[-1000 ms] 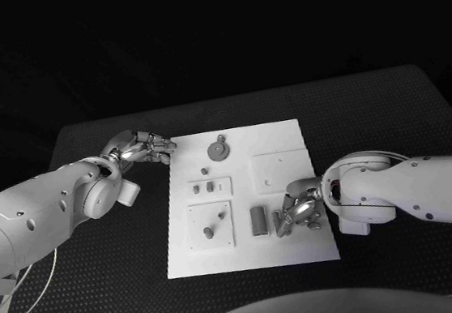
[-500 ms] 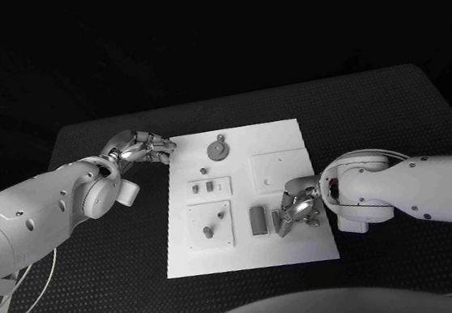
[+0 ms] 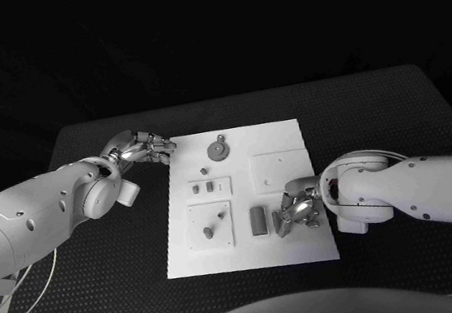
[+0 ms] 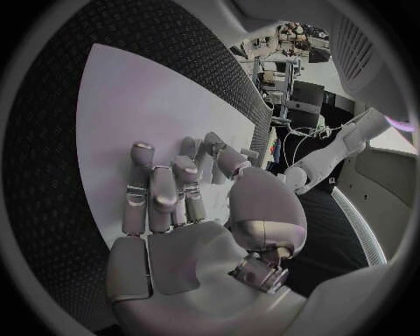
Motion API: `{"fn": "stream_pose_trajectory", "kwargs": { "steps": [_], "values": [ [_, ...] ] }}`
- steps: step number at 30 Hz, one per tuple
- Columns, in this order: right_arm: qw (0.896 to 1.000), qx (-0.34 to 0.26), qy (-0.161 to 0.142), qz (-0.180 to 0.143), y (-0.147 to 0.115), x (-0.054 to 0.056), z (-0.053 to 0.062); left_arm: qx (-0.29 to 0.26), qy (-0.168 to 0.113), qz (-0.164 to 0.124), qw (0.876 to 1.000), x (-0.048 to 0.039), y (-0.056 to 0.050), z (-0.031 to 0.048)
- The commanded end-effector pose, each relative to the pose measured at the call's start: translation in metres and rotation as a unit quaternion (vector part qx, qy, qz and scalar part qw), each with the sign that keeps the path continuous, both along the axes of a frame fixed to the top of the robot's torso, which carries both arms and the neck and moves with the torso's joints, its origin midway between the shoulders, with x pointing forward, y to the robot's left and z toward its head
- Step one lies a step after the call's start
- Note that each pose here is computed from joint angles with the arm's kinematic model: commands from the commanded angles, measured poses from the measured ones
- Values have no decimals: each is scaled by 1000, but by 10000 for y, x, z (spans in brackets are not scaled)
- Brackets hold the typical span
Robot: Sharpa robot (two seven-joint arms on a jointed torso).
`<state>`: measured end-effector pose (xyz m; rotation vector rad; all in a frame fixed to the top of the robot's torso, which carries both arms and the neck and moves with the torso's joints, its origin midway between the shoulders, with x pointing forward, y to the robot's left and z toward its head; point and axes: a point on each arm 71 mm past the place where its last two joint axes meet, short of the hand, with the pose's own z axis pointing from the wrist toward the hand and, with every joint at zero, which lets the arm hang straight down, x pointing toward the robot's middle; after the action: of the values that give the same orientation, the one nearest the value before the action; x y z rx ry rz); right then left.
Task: Assemble the parts on the task board
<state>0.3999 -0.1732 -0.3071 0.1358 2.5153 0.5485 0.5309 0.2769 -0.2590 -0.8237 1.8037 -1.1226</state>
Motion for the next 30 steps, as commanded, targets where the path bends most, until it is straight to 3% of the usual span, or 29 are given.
{"fn": "stream_pose_trajectory", "kwargs": {
  "steps": [1, 9, 18, 30],
  "values": [
    [1000, -9, 4, -11, -31, -9, -52, -6, 2, -7, 1000, -5, -23, 2],
    [1000, -15, 0, -12, -52, 1, -55, -6, 3, -8, 1000, -6, -20, 1],
    [1000, -4, 16, -16, -29, -7, -72, -6, 5, -9, 1000, -1, -32, -4],
    [999, -19, 28, -23, -61, -6, -168, -6, 6, -10, 1000, -6, -33, -4]
  ]
}}
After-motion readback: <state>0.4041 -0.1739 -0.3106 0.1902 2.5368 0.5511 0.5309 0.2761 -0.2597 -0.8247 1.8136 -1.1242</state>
